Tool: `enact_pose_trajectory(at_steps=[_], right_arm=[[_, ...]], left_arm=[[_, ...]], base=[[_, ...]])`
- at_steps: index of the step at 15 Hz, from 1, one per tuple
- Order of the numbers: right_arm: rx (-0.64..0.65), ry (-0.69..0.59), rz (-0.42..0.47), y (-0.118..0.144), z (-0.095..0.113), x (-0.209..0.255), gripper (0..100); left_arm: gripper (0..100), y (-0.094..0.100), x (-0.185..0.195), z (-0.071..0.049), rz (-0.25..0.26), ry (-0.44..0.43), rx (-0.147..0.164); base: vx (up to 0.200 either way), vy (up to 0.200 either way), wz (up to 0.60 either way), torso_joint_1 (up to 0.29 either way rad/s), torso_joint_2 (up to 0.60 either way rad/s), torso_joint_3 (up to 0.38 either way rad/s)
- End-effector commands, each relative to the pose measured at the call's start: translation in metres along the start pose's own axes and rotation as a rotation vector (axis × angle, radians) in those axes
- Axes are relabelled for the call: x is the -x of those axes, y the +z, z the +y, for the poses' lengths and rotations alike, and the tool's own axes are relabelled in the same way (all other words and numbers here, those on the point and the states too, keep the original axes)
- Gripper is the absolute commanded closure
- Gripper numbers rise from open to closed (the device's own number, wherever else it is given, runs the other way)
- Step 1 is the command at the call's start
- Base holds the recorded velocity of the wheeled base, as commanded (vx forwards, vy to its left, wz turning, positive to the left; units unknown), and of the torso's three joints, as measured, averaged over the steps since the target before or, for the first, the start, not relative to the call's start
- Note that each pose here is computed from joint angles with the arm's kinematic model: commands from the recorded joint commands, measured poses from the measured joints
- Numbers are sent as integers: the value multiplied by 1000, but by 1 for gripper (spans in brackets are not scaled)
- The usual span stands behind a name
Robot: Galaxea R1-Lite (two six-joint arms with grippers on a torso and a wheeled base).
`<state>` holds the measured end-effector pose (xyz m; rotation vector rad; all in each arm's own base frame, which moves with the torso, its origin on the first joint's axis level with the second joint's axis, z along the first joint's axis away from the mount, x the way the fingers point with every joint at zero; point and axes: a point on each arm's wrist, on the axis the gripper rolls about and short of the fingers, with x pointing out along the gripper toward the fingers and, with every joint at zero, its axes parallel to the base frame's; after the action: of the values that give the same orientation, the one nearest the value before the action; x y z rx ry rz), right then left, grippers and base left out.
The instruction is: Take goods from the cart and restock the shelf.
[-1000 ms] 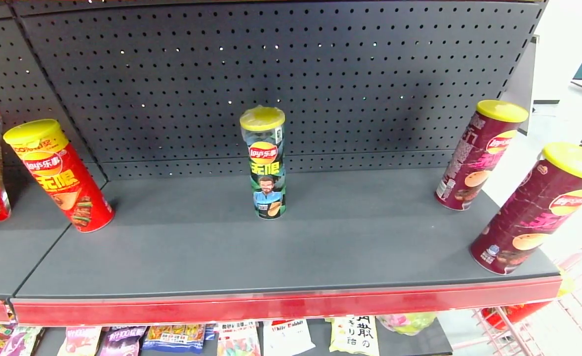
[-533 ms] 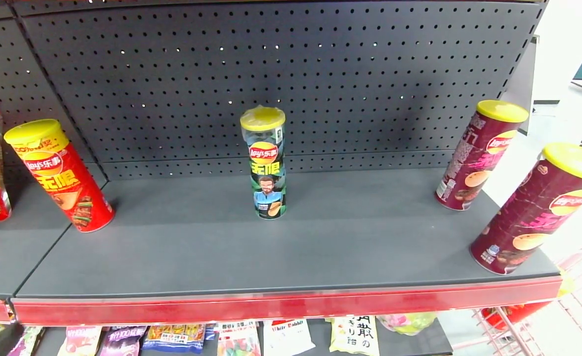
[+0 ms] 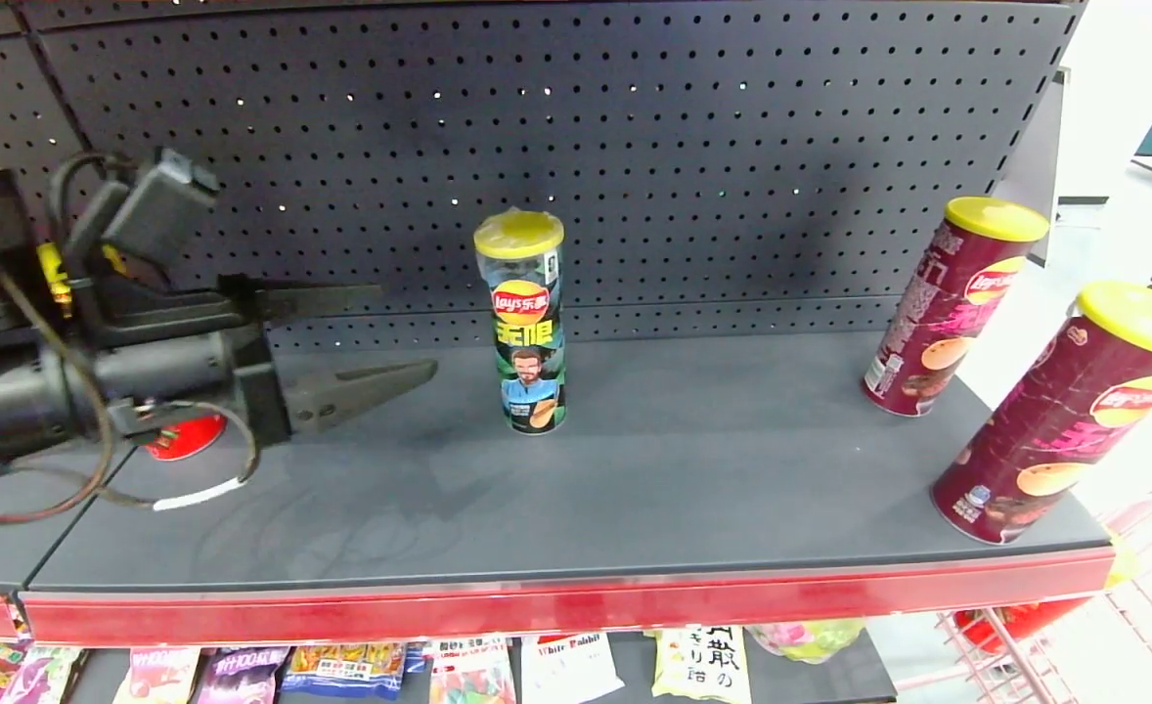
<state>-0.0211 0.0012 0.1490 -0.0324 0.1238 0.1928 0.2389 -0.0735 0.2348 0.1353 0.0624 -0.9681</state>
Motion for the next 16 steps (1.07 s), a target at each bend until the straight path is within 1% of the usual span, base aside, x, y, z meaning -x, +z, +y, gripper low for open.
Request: enact_pose_trajectory(at_steps=[1,3,4,5,9,11,15,16], right_arm=[[-3,1,0,1,0,0,100],[-5,1,0,1,0,0,100],[-5,1,-1,2,0,0,100],[-5,-1,2,2,0,0,100],[-6,0,5,2,0,-1,100],[-6,-2,13,3,0,-2,100],[-7,-2,14,3,0,-2,100],[-7,-2,16,3,-1,-3,100]], left_arm=[[0,-27,-62,38,48,-92,-26],[0,-26,-77,51,35,-102,-38],[0,-26,-79,53,34,-100,-39],[0,-24,-85,64,22,-85,-50],[0,-20,-98,83,-1,-69,-71],[0,-22,-104,88,-11,-96,-74],[0,-25,-114,89,-17,-131,-73],[0,-24,-119,88,-23,-153,-76]], base=[[0,0,0,0,0,0],[0,0,0,0,0,0],[0,0,0,0,0,0],[0,0,0,0,0,0],[0,0,0,0,0,0],[0,0,0,0,0,0],[0,0,0,0,0,0],[0,0,0,0,0,0]])
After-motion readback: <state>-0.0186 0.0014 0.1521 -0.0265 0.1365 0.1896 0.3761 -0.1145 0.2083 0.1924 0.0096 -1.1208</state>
